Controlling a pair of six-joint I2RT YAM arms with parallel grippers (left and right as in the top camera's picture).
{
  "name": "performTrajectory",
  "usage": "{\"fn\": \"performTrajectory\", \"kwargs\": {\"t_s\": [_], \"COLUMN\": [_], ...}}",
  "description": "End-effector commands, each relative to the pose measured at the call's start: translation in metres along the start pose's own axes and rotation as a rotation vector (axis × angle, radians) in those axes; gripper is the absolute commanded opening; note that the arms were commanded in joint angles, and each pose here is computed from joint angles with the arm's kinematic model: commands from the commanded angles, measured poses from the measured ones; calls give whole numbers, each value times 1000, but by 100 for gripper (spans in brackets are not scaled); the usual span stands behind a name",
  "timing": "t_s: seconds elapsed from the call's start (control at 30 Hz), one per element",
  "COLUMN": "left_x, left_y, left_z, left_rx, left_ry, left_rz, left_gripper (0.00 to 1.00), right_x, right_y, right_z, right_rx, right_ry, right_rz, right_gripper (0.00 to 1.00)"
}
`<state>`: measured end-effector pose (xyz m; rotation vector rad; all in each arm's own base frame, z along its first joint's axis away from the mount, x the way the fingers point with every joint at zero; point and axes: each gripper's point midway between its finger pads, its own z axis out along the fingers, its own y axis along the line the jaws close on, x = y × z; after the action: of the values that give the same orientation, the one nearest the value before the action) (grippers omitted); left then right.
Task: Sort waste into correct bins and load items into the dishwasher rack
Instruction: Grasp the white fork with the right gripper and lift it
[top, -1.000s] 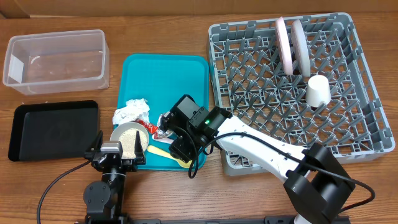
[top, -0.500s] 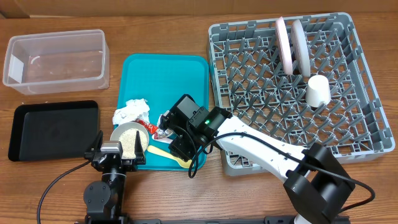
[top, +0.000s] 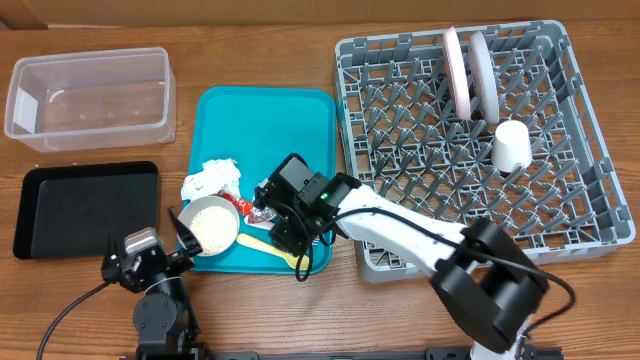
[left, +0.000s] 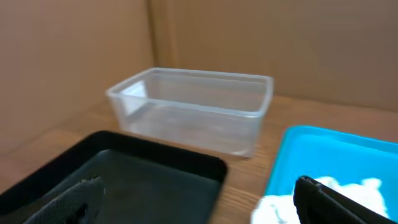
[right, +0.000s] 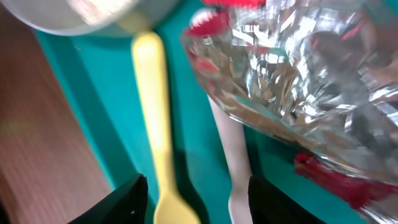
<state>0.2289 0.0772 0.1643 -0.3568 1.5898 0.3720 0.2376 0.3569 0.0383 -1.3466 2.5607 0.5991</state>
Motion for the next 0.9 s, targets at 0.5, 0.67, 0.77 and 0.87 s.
{"fn": "performTrajectory", "kwargs": {"t_s": [0.5, 0.67, 0.77, 0.87], "left_x": [2, 2, 2, 2], "left_y": [61, 61, 61, 61], "left_z": [-11, -11, -11, -11], "left_rx": [-360, -360, -360, -360], "left_ry": [-16, -16, -16, -15], "left_rz": [-107, -107, -107, -106], "left_gripper": [100, 100, 100, 100], "right_x": [-2, 2, 3, 1], "right_y": [-26, -27, -29, -32], "right_z": [31, 35, 36, 35], "right_rx": [84, 83, 86, 107], "right_ry": [-7, 9, 12, 7], "right_rz": [3, 7, 13, 37], "right_gripper": [51, 36, 30, 25]}}
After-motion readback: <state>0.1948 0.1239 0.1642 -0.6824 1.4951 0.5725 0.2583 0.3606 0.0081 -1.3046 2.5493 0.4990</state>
